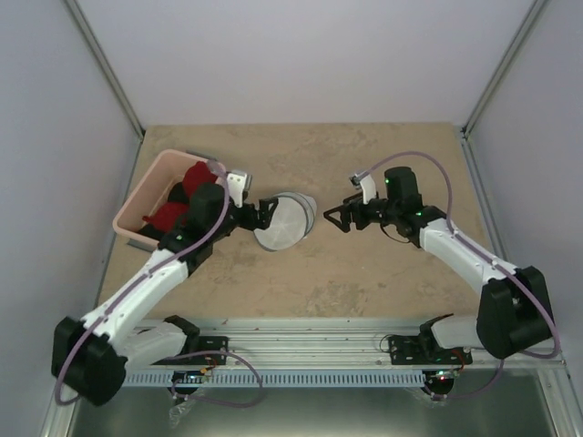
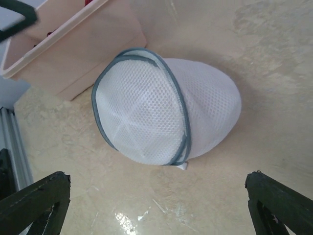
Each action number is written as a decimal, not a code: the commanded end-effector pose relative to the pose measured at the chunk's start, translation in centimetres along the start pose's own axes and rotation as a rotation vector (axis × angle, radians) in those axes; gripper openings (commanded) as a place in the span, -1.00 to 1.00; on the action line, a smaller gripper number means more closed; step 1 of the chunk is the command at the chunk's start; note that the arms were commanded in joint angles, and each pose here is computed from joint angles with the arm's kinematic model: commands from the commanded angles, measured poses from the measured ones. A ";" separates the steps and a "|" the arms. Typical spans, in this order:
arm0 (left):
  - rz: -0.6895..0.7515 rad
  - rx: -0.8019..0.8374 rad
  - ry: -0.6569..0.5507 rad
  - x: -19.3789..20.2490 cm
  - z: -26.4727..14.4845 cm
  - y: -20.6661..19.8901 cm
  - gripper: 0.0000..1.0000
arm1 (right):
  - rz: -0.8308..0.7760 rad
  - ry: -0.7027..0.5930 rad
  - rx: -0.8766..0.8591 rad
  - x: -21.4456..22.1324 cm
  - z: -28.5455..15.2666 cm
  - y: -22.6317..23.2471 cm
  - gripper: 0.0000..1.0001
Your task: Unzip the laundry bag and remove the bra
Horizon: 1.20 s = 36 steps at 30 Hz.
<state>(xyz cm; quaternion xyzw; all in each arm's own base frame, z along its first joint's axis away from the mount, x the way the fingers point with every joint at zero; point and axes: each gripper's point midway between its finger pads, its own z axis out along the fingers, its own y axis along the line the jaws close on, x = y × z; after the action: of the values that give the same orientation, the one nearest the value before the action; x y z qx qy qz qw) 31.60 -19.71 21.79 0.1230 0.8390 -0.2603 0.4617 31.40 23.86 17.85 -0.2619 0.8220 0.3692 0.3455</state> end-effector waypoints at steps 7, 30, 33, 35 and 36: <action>0.140 -0.236 -0.497 -6.7 -10.2 5.3 0.98 | -0.094 -0.149 0.272 -3.0 -6.8 -3.6 0.95; -0.158 -0.565 -0.695 1.4 -15.1 17.5 0.98 | -0.310 -0.786 0.862 2.0 -18.5 -7.4 0.95; -0.179 -0.608 -0.683 2.3 -15.4 18.8 0.98 | -0.359 -0.798 0.836 1.9 -18.4 -6.7 0.95; -0.175 -0.597 -0.660 2.6 -15.1 19.0 0.98 | -0.361 -0.784 0.831 2.0 -18.1 -6.9 0.95; -0.163 -0.577 -0.646 2.7 -14.8 18.8 0.98 | -0.349 -0.782 0.842 1.9 -18.2 -7.1 0.95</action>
<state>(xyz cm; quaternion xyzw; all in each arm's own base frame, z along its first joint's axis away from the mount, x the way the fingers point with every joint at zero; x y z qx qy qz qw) 27.84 4.50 20.37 -0.1839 0.6921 -0.0574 0.6956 28.26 5.77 19.53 -0.0900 0.6918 0.0393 0.7153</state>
